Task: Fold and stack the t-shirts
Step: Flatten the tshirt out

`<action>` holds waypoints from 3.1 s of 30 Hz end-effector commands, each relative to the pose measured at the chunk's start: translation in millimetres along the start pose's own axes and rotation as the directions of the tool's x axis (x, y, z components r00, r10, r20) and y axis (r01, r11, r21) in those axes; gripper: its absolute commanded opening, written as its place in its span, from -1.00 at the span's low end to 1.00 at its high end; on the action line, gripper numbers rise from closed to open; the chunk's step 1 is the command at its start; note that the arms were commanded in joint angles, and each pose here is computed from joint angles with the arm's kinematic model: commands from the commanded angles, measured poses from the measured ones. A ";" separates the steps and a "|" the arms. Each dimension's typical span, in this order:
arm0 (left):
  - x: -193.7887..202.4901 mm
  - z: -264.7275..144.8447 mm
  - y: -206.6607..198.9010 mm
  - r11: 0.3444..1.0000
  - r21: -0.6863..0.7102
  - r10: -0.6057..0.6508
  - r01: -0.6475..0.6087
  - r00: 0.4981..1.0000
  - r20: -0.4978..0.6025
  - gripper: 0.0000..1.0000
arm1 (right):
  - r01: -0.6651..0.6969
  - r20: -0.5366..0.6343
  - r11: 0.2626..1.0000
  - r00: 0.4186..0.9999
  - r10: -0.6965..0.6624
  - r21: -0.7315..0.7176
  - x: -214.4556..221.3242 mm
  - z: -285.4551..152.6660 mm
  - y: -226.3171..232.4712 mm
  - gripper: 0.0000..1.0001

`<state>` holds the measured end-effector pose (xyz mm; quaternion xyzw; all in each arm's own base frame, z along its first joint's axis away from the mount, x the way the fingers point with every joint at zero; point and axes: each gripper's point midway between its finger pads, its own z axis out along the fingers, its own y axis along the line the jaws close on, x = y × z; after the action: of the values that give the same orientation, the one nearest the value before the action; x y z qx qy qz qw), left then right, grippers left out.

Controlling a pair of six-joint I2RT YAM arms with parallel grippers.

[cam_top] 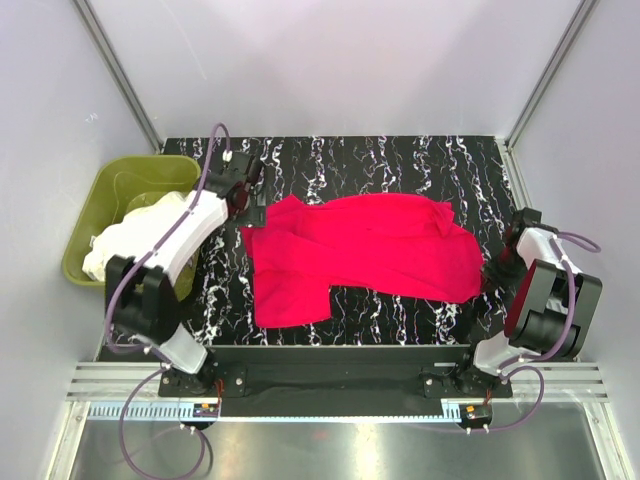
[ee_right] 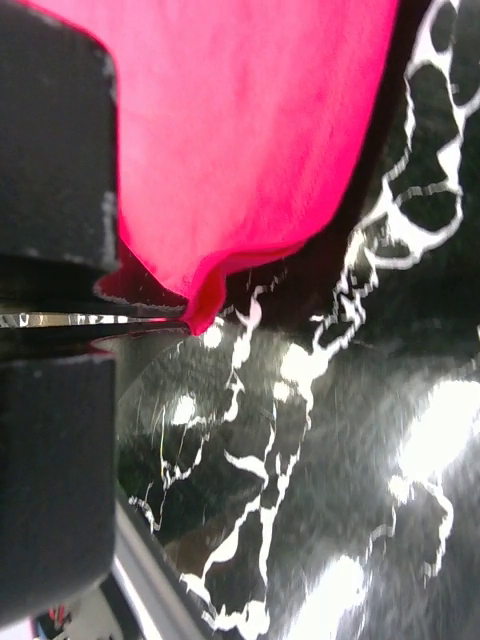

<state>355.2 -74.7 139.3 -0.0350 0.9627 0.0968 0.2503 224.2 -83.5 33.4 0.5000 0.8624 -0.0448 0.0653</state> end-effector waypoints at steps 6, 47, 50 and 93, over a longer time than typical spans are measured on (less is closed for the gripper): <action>124.8 -46.8 -17.5 0.955 0.266 -0.082 0.130 0.980 -0.183 0.29 | 0.049 0.004 0.993 0.999 -0.049 -0.111 -0.4 -7.9 23.2 -0.83; 190.4 -13.9 -23.5 0.890 0.234 -0.322 0.392 0.903 -0.286 -1.00 | 0.109 -0.073 0.979 0.990 -0.123 -0.175 12.5 -15.0 36.2 0.20; 175.8 -15.0 -33.5 0.891 0.300 -0.266 0.341 0.927 -0.263 -1.00 | 0.113 -0.064 0.980 0.990 -0.125 -0.164 11.2 -21.5 33.1 0.27; 158.1 -20.5 -74.9 0.810 0.560 -0.027 0.176 0.964 -0.263 -1.00 | -0.146 -0.097 0.989 0.985 0.145 -0.012 -7.7 22.8 -22.3 -0.06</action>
<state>207.6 -150.5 60.0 -0.0272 0.9706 -0.2057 0.1217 201.9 -101.0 16.8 0.5659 0.8241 -0.0170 0.0195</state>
